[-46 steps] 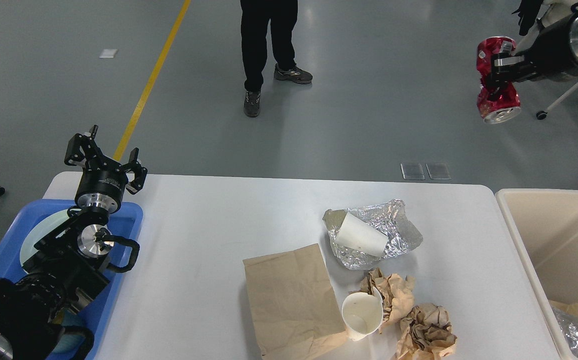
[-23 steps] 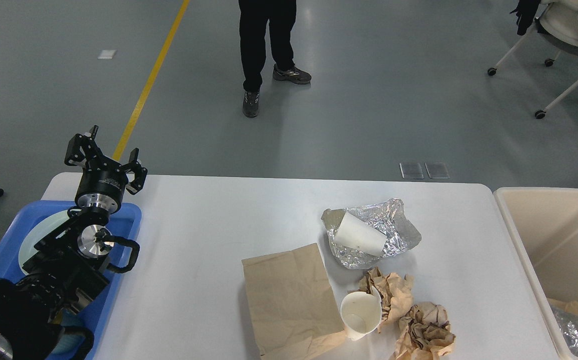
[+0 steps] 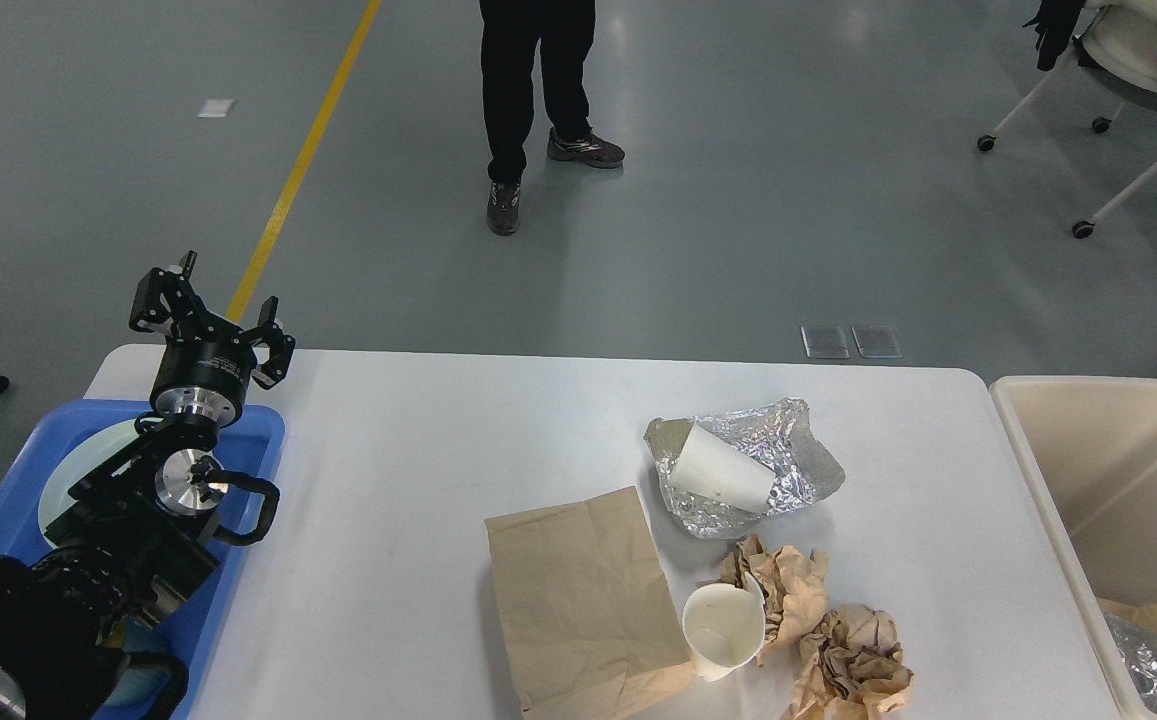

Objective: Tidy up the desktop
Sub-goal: 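Lift the red wrapper and drop it into the beige bin, then swing the right gripper back over the table toward the foil-wrapped cup, then grasp the paper cup on foil with the right gripper, then lift the cup and foil and drop them into the beige bin, then move the right gripper down to the brown paper bag's top edge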

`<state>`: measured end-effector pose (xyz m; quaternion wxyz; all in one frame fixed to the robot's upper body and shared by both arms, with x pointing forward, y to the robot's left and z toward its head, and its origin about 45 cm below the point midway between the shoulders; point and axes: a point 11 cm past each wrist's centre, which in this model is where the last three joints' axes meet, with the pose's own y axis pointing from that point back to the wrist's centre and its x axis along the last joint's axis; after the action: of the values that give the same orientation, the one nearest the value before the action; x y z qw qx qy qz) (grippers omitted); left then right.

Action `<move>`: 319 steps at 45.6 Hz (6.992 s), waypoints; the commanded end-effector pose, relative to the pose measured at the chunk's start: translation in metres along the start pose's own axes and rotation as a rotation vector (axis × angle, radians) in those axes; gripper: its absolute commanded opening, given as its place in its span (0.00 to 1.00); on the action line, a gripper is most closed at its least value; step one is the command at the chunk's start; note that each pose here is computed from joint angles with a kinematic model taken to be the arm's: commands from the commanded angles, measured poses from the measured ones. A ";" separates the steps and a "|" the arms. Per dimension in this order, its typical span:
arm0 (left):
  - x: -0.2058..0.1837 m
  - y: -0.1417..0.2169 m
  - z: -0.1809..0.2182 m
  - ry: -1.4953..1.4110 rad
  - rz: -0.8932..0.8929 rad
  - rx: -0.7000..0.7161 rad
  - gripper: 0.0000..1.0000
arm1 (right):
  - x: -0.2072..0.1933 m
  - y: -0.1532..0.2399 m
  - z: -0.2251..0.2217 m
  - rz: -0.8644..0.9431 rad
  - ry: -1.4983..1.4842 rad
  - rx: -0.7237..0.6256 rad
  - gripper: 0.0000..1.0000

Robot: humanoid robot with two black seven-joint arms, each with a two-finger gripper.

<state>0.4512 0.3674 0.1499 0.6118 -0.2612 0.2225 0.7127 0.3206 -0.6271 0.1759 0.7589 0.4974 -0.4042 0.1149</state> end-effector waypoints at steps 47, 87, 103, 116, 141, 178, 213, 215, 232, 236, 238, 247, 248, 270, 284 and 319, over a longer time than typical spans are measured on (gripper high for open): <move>0.000 0.000 0.000 0.000 0.001 0.000 0.96 | 0.084 0.102 -0.328 -0.347 0.043 0.628 1.00; 0.000 0.000 0.000 0.000 0.001 0.000 0.96 | 0.143 0.246 -0.382 -0.531 0.287 0.719 1.00; 0.000 0.000 0.000 0.001 0.001 0.000 0.96 | 0.003 0.091 -0.332 -0.631 0.122 0.561 1.00; 0.000 0.000 0.000 0.001 -0.001 0.000 0.96 | -0.071 0.044 -0.311 -0.607 0.005 0.500 1.00; -0.001 0.000 0.000 0.002 -0.003 -0.001 0.96 | -0.118 0.024 -0.301 -0.515 -0.014 0.466 0.63; 0.000 0.000 0.000 0.001 -0.002 0.000 0.96 | -0.053 0.032 -0.306 -0.458 -0.120 0.462 0.00; 0.000 0.000 0.000 0.001 -0.002 0.000 0.96 | 0.227 0.175 -0.260 -0.266 -0.176 0.628 0.00; 0.000 0.000 0.000 0.001 -0.002 0.000 0.96 | 0.229 0.174 -0.256 -0.254 -0.180 0.621 0.00; 0.000 0.000 0.000 0.003 -0.002 0.000 0.96 | 0.176 0.079 -0.120 -0.111 -0.375 0.328 0.00; 0.000 0.000 0.000 0.001 -0.002 0.000 0.96 | 0.145 0.055 -0.083 -0.075 -0.399 0.230 0.00; 0.000 0.000 0.000 0.003 -0.002 0.000 0.96 | 0.129 0.045 -0.067 -0.059 -0.410 0.188 0.00; 0.000 0.000 0.000 0.003 -0.002 0.000 0.96 | 0.051 0.017 -0.001 -0.033 -0.447 0.021 0.00; 0.000 0.000 0.000 0.003 -0.002 0.000 0.96 | 0.041 0.014 0.004 -0.036 -0.447 0.006 0.00; 0.000 0.000 0.000 0.003 -0.002 0.000 0.96 | -0.076 -0.001 0.049 -0.091 -0.399 -0.149 1.00; 0.000 0.000 0.000 0.001 -0.002 0.000 0.96 | -0.069 -0.012 -0.001 -0.104 -0.400 -0.055 1.00; 0.000 0.000 0.000 0.001 -0.002 0.000 0.96 | 0.029 0.100 -0.344 -0.175 0.517 0.409 1.00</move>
<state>0.4511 0.3674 0.1499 0.6121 -0.2622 0.2228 0.7120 0.4712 -0.3233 0.1878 0.7262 0.6092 -0.1794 0.2633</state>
